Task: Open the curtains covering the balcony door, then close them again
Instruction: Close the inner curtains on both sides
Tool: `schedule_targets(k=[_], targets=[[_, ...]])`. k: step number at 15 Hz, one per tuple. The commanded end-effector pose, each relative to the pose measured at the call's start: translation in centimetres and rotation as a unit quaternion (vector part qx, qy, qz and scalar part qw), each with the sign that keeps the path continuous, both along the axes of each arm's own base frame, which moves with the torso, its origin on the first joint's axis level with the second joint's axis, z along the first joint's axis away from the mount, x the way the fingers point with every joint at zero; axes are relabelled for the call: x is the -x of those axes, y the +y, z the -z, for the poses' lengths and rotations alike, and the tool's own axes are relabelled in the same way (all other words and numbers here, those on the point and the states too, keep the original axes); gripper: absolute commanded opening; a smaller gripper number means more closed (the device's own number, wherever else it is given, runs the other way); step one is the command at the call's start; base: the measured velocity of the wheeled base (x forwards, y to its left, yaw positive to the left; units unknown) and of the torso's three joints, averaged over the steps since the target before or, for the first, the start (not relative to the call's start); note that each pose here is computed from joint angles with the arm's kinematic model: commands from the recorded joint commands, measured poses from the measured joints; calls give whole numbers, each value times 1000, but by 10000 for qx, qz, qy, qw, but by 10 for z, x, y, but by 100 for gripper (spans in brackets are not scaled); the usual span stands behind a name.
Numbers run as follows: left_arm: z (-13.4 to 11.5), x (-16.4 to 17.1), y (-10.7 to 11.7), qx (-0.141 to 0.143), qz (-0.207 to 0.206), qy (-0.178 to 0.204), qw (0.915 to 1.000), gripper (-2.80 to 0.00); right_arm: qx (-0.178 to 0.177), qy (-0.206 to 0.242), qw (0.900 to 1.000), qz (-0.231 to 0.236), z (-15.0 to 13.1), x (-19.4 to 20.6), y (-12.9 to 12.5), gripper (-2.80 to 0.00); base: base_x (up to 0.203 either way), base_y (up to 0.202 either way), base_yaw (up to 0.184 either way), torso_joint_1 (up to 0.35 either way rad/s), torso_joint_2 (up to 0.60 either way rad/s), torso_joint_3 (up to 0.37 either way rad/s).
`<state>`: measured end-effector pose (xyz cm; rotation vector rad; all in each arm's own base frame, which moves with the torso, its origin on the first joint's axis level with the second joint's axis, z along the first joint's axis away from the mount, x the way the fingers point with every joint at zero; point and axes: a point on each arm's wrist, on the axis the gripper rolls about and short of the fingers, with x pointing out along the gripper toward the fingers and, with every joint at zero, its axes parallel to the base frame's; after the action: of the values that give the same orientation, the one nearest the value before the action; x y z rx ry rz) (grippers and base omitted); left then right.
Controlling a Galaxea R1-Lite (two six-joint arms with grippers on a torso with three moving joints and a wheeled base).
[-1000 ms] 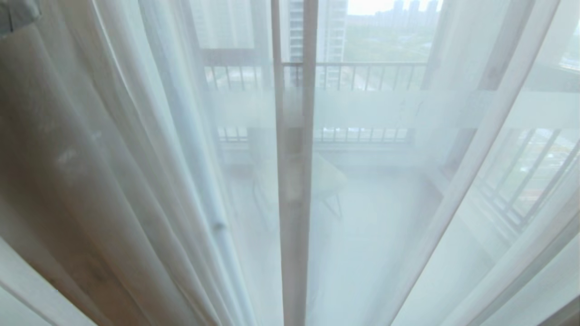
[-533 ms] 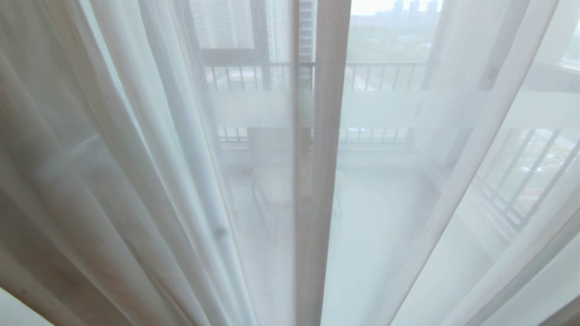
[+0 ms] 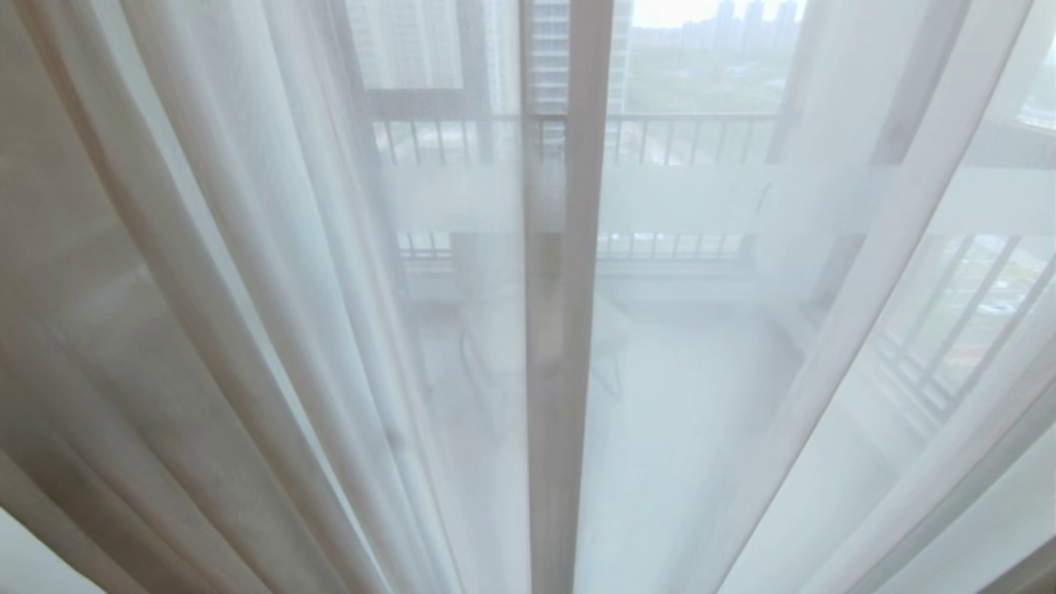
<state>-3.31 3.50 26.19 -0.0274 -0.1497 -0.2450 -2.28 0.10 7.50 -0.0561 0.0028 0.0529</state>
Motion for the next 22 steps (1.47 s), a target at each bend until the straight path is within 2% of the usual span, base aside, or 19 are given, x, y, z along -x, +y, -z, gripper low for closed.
schedule_targets(k=[1,4,14,15,22], targets=[[15,23,15,111,-171,-147,9997,0,3,2,10000,-5,0,0,0,-280,0,0,0,0,0,0],[17,26,18,153,-326,-156,9992,0,3,2,10000,-5,0,0,0,-280,0,0,0,0,0,0],[15,27,18,164,-356,-172,9991,0,3,2,10000,-5,0,0,0,-280,0,0,0,0,0,0],[15,26,18,159,-356,-166,9991,-280,3,2,10000,-5,0,0,0,-280,0,0,0,0,0,0],[23,28,20,196,-457,-169,9986,-280,3,2,10000,-5,0,0,0,-280,0,0,0,0,0,0]])
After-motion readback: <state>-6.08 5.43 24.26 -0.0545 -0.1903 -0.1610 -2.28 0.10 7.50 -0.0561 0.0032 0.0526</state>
